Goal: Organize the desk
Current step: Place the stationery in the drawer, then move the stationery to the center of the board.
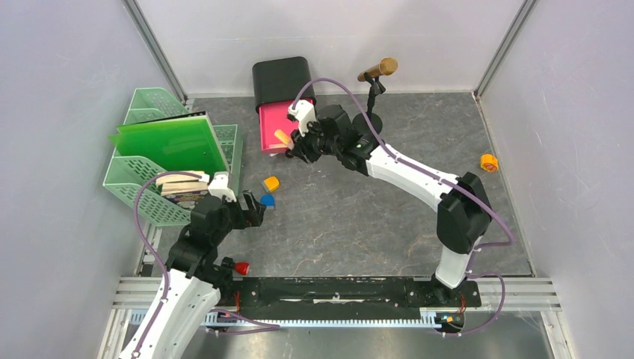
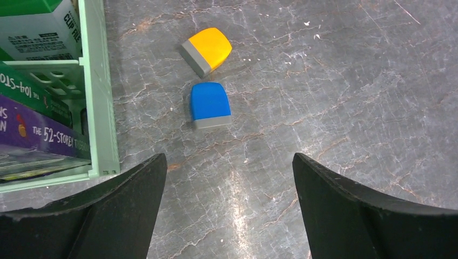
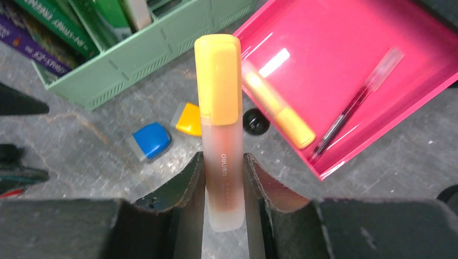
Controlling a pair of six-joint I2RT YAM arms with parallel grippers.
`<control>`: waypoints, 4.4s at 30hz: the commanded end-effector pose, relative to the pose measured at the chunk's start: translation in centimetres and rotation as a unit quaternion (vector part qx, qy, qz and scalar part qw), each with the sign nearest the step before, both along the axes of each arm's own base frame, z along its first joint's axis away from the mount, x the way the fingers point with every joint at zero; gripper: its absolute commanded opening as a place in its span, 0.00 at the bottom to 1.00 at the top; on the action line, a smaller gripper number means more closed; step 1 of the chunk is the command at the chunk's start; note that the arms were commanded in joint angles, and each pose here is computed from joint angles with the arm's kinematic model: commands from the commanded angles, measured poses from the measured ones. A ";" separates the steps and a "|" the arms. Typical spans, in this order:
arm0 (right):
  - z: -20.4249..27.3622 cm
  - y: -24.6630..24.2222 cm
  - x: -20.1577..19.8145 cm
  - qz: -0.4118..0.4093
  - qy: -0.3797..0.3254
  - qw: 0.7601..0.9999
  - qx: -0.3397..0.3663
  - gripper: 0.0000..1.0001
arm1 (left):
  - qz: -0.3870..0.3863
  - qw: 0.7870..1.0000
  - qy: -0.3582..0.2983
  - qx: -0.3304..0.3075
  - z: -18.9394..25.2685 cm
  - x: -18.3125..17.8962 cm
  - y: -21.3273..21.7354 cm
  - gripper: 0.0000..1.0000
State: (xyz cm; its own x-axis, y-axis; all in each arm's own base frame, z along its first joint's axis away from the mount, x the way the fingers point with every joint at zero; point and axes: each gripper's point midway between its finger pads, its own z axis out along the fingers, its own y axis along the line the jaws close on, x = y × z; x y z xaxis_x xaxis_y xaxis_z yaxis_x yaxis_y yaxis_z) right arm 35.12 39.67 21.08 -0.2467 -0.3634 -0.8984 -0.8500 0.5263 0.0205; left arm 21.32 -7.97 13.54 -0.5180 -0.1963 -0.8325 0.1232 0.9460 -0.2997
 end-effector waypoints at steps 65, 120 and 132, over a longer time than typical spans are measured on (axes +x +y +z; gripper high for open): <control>3.6 3.3 11.4 -0.111 -0.176 0.976 0.070 0.70 | 0.051 0.999 -0.013 0.010 0.4 0.7 1.6 1.00; -14.2 -6.9 -2.8 -0.140 0.353 0.898 0.224 0.92 | 0.051 0.994 0.075 -0.066 0.6 11.1 -4.0 1.00; -15.9 -4.1 3.5 -0.162 0.441 0.818 0.332 0.46 | 0.075 0.995 -0.060 -0.030 8.4 11.6 -1.4 1.00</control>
State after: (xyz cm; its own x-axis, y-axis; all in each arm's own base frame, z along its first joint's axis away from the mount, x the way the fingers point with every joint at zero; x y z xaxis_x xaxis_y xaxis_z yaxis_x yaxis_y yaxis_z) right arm 36.74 34.93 3.84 -0.8882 0.2599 -0.3788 -0.2328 0.4560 0.8590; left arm 31.44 -10.46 17.11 -0.5197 -0.3439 -0.7821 -0.0163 0.9192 -0.3934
